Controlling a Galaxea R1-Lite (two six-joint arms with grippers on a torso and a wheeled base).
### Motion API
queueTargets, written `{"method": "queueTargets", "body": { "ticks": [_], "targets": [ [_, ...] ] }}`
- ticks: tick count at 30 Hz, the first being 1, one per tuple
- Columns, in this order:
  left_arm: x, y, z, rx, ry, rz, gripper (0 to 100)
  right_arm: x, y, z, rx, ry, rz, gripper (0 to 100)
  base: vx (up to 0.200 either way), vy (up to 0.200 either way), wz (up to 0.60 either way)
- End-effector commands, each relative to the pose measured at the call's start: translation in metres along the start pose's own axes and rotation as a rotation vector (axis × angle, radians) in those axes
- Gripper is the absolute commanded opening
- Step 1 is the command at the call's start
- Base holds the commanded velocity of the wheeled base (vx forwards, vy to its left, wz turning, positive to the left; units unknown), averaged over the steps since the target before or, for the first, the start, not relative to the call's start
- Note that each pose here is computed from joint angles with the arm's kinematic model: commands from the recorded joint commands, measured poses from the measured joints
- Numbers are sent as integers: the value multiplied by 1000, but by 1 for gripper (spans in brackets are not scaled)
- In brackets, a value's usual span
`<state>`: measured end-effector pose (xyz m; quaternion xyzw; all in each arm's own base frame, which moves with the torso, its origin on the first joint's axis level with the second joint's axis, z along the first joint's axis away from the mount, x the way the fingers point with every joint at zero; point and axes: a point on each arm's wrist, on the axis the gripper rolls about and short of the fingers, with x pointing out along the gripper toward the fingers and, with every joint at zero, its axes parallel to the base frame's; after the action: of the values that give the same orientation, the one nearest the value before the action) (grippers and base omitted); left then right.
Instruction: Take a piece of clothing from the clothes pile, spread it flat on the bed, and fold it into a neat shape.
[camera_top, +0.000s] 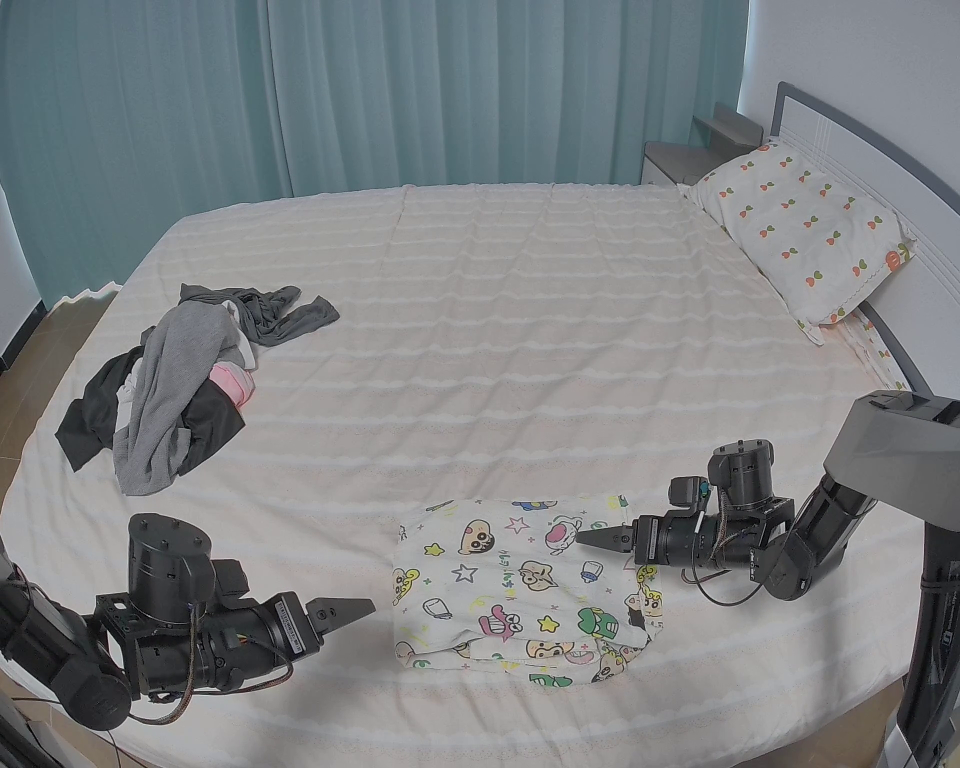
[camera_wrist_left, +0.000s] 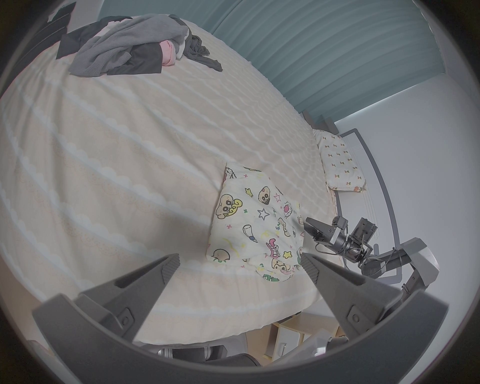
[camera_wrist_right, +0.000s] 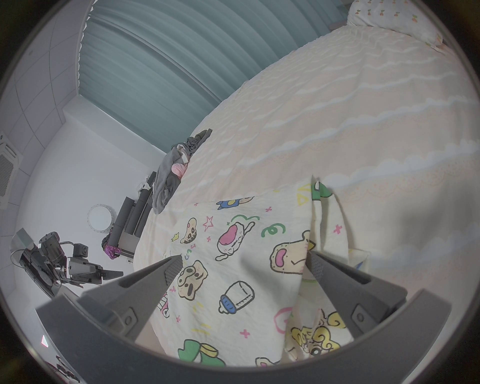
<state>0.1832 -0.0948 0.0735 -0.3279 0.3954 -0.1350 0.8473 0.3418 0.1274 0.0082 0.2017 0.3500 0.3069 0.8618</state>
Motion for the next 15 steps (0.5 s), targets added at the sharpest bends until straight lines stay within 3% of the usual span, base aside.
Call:
{"method": "queueTargets", "body": {
  "ticks": [1, 15],
  "targets": [
    [1, 1, 0, -1, 3, 4, 100, 2, -1, -1, 0, 4, 0, 0, 0, 0, 0],
    [1, 1, 0, -1, 3, 4, 100, -10, -21, 5, 35, -32, -56, 0, 0, 0, 0]
  ]
}}
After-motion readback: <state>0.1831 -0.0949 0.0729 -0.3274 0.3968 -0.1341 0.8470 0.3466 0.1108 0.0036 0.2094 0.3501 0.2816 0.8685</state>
